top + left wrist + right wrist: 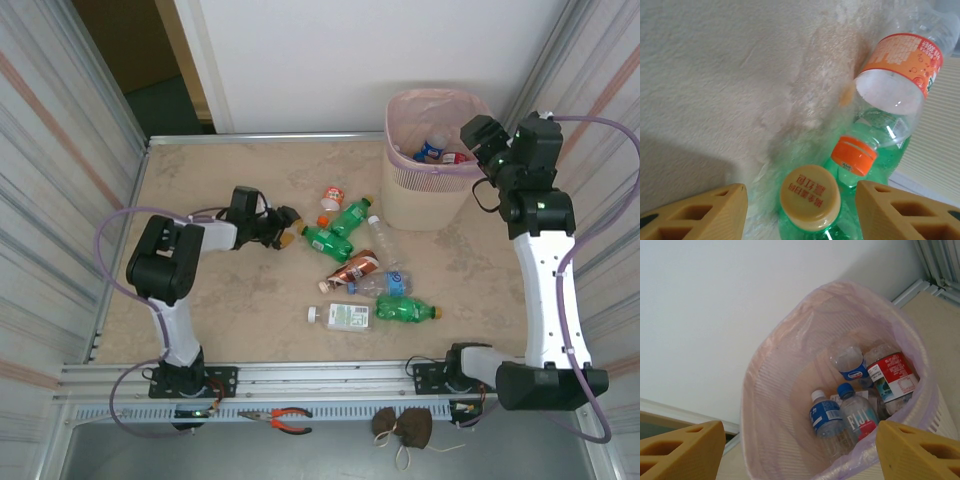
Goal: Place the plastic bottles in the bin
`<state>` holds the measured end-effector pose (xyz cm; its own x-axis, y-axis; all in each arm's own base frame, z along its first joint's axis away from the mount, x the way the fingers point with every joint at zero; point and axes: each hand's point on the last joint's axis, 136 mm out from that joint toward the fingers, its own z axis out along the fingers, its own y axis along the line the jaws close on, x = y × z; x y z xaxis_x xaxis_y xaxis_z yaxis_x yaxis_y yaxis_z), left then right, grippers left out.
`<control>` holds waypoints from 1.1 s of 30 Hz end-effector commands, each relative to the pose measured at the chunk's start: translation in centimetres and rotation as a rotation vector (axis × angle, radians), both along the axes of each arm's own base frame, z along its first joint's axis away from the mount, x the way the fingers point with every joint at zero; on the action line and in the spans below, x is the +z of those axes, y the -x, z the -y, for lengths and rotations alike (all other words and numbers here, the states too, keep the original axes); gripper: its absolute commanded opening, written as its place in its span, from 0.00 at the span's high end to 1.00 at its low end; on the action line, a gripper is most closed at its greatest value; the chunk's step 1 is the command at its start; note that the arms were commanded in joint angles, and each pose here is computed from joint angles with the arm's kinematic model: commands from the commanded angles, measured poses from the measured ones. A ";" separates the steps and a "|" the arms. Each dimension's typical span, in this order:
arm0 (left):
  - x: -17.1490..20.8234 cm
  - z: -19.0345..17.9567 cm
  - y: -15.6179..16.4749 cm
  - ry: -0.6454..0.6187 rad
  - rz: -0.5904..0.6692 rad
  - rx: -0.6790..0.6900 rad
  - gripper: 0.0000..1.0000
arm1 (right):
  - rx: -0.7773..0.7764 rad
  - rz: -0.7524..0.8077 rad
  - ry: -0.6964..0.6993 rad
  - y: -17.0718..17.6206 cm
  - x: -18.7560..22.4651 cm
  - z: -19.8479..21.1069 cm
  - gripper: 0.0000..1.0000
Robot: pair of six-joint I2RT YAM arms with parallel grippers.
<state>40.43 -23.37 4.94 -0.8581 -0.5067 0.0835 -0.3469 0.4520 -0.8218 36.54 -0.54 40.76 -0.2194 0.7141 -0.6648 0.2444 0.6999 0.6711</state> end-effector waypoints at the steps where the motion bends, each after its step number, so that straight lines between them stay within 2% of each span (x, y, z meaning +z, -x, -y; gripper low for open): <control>1: 0.5 0.8 -0.9 0.054 0.009 -0.002 0.42 | -0.006 0.027 0.034 1.1 1.2 0.4 0.22; 8: 0.5 1.6 -1.3 0.099 0.005 -0.002 0.48 | -0.016 0.035 0.039 1.5 1.6 0.6 0.23; 23: 0.4 1.9 -1.0 0.117 -0.006 0.005 0.59 | -0.025 0.043 0.042 2.0 1.8 0.7 0.23; 33: -0.1 2.6 -1.2 0.109 -0.014 -0.021 0.56 | -0.029 0.054 0.045 2.4 2.2 0.8 0.24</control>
